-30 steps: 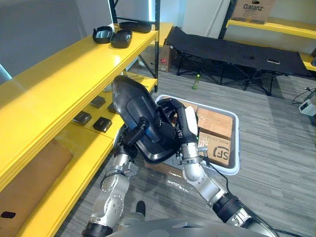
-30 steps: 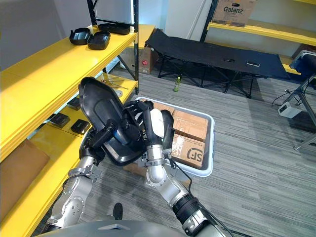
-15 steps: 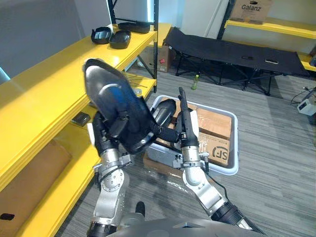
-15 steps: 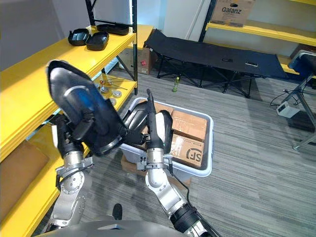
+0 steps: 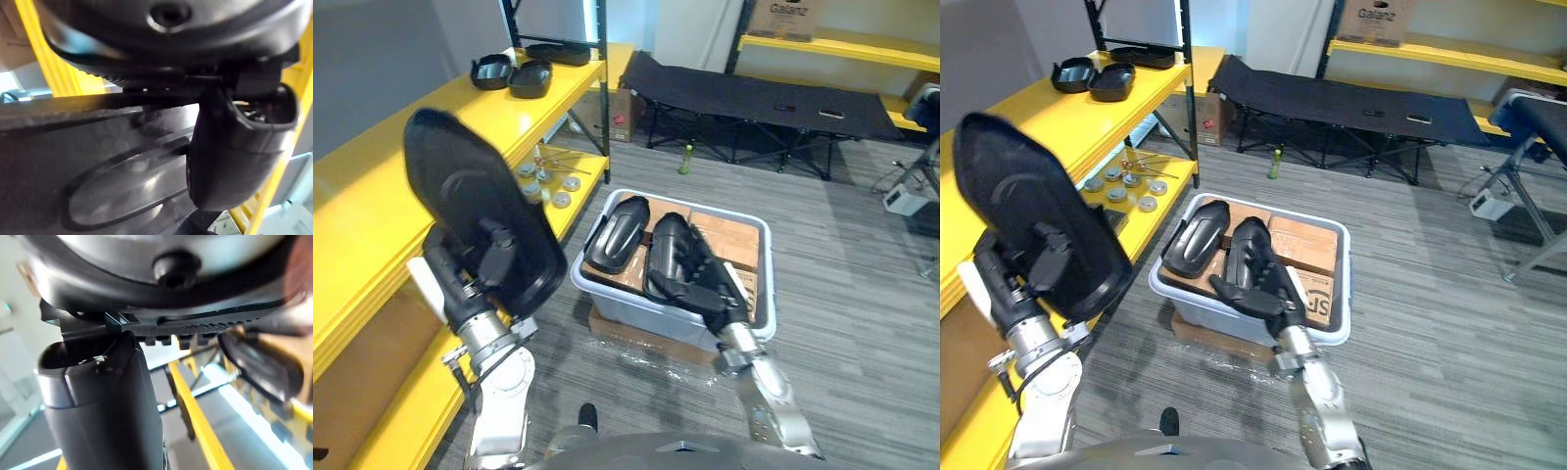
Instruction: Walk over and take three plastic housings, then place them on the shelf
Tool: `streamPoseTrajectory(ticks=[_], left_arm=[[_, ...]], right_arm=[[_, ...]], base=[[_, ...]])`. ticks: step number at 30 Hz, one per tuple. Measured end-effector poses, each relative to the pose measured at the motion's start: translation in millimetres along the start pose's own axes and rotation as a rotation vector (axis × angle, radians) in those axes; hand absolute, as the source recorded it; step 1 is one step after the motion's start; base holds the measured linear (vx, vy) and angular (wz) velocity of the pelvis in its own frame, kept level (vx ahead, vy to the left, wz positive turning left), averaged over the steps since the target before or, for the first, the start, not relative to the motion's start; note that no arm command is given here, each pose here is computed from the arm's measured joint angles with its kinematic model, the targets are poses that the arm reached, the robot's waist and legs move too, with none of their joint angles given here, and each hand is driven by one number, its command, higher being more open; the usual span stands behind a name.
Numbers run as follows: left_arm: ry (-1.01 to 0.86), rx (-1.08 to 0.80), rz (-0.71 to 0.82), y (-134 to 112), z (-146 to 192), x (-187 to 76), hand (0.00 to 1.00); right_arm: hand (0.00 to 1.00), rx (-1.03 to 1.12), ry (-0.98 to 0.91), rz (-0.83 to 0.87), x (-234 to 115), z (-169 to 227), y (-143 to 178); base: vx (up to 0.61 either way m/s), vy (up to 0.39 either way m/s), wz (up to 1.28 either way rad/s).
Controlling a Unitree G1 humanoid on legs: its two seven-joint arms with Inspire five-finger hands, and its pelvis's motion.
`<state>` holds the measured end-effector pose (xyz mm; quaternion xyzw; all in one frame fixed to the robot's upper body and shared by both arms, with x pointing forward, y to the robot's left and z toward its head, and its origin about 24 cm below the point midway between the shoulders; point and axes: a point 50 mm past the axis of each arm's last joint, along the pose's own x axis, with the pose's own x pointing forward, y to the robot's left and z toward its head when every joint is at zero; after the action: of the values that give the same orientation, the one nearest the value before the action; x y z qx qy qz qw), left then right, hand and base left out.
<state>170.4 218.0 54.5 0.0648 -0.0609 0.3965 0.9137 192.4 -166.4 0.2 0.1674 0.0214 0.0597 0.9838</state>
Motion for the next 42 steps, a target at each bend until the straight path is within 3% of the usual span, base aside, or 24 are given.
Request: streamPoseTrajectory(ticks=[3,7,12,21,26,32,37,39,42], left_arm=[[0.09,-0.048,0.026,14.9,-14.8,-3.1,0.0],[0.068,-0.157,-0.014,13.4,-11.0,-3.2,0.0],[-0.054,-0.252,0.002,24.4,10.1,3.4,0.0],[-0.173,-0.266,0.168,71.0,28.8,2.8,0.0],[-0.168,-0.469,0.114,82.0,28.1,-0.9,0.0],[-0.168,-0.472,0.018,75.5,28.2,-2.7,0.0],[-0.126,-0.51,-0.18,47.2,27.0,-6.7,0.0],[-0.127,-0.515,-0.273,36.5,27.4,-6.3,0.0],[-0.125,-0.568,-0.479,2.6,27.2,-6.8,0.0]], right_arm=[[1.0,-0.011,-0.028,-0.11,-3.4,6.6,-17.8],[1.0,0.018,-0.038,-0.118,2.2,4.3,-8.1],[1.0,-0.052,-0.012,0.018,26.0,-0.6,28.5],[1.0,-0.099,0.0,0.04,50.4,1.6,38.2],[1.0,-0.11,-0.023,0.162,62.2,7.3,58.4],[1.0,-0.113,-0.008,0.289,61.6,3.8,74.1],[1.0,-0.13,0.004,0.27,60.1,2.0,71.4],[1.0,-0.145,0.007,0.24,58.1,2.8,61.9],[1.0,-0.197,0.001,0.092,49.7,12.6,16.4]], base=[[0.03,-0.031,-0.14],[0.03,-0.043,-0.02],[0.03,-0.032,0.2],[0.01,-0.026,0.45],[0.0,0.001,0.11],[-0.02,0.002,0.05],[-0.05,-0.042,0.69],[-0.09,-0.033,1.44],[-0.04,0.063,1.65]])
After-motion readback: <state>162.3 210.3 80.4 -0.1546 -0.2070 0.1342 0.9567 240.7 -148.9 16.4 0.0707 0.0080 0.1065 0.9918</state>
